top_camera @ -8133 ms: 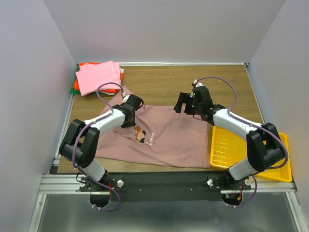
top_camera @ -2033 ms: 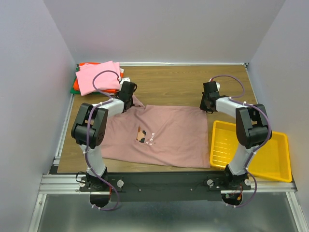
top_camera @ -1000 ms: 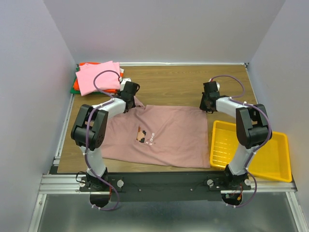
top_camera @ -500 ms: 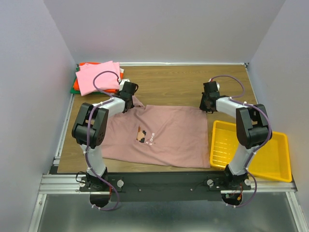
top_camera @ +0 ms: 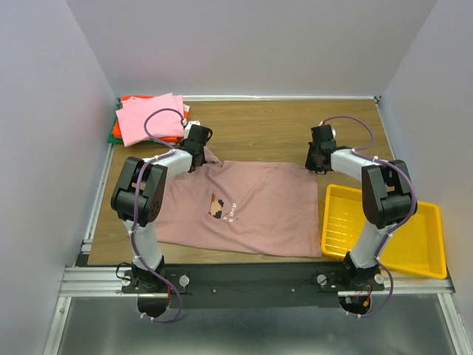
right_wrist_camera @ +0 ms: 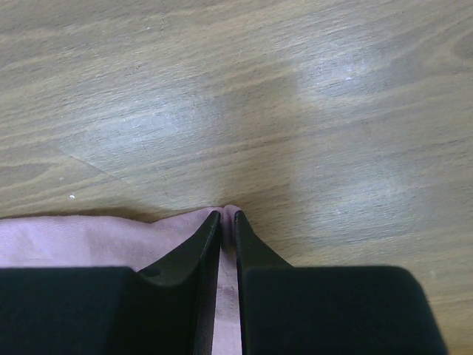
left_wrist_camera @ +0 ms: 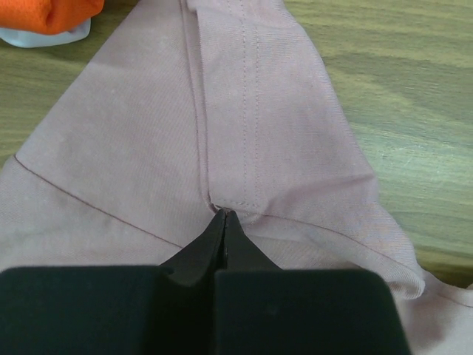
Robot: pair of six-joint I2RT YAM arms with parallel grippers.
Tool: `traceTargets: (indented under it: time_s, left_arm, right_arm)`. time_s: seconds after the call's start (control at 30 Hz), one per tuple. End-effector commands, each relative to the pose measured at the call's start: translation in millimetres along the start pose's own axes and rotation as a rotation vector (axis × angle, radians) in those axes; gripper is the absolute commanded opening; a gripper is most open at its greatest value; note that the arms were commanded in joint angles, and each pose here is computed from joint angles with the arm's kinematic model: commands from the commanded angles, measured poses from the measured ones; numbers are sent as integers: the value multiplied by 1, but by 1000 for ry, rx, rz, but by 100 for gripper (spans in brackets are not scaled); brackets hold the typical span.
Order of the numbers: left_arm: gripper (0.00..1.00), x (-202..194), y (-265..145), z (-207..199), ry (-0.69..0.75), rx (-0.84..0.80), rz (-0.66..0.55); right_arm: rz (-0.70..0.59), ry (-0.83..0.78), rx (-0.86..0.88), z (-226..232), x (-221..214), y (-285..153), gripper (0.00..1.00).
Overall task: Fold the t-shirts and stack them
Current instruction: Fold the tshirt
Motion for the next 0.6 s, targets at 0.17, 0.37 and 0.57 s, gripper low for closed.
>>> traceTargets:
  time_s: [0.17,0.37,0.57]
  left_arm:
    - [0,24,-20,-4,-48,-42,-65]
    - [0,36,-46,-4,-88,-91,-110]
    - [0,35,-62,2,-97,-111,-128]
  right_arm:
    - [15,-11,16,-3,-4,-12,8]
    - [-30,0,72,1,6,-32,0]
    - [-35,12,106,1,-1,-47,0]
Point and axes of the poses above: each gripper's point midway between its finger pads, its own y axis out along the fingers, its own z axis along the line the jaws close on, x = y × z, the point moved 6 cm from there along -y, back along the fingers, and after that the axes turned 6 degrees about -y, right-handed, at the moved point
